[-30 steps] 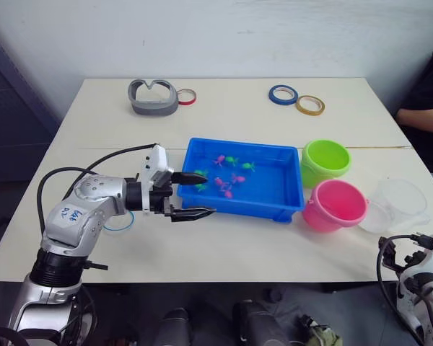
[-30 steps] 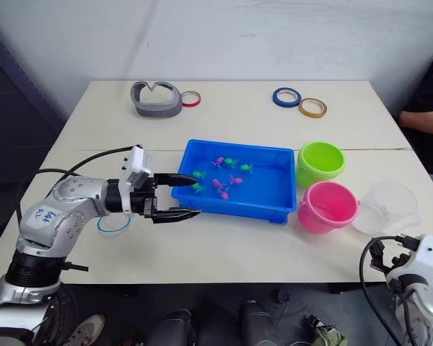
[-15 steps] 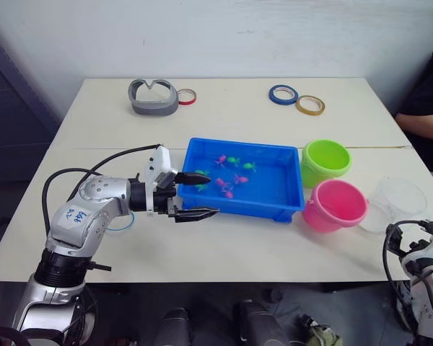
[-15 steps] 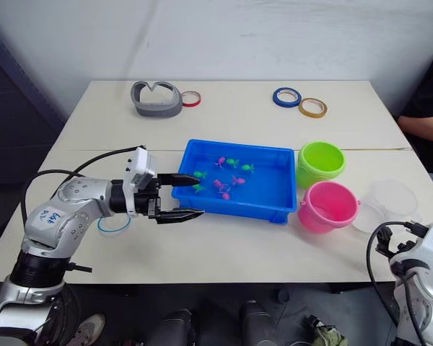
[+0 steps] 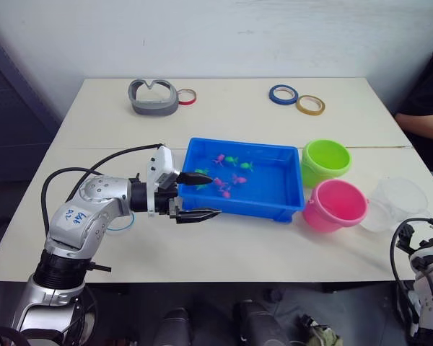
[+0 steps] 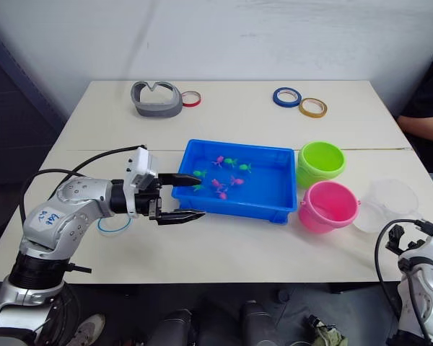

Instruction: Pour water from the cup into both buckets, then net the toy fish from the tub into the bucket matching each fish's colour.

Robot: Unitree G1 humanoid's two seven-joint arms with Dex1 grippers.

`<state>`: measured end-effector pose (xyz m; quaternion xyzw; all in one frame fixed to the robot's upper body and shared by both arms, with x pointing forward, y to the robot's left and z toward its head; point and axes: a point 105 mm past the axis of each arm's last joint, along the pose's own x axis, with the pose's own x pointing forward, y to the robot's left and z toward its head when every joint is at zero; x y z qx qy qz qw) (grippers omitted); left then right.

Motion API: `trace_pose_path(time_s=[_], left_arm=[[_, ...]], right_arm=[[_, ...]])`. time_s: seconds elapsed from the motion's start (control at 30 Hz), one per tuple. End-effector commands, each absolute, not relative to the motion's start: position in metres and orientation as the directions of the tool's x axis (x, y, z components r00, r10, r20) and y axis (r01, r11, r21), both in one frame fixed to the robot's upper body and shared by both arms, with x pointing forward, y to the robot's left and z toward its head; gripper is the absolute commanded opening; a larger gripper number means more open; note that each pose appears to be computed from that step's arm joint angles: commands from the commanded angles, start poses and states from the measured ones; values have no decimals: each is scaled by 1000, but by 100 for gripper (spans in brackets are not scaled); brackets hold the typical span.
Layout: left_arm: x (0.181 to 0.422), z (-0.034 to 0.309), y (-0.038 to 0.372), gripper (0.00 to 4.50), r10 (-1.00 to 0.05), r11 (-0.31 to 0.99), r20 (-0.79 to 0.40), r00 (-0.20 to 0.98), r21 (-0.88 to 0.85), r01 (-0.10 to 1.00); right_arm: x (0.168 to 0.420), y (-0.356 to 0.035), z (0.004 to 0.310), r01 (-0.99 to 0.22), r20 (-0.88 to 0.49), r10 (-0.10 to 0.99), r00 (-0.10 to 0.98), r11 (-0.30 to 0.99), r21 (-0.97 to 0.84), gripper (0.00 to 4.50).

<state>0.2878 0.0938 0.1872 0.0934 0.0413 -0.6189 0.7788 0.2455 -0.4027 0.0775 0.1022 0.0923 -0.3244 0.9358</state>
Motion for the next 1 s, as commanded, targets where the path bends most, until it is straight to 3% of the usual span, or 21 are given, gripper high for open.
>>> trace_pose_path(time_s=[0.03,1.0], left_arm=[[284,196,91,447,-963,195,-162,215,130,972],[283,201,97,447,-954,220,-173,246,155,963]], right_arm=[[243,-413,94,644,-176,-621,764,752,140,450],[278,-428,93,669,-108,-662,741,716,197,450]])
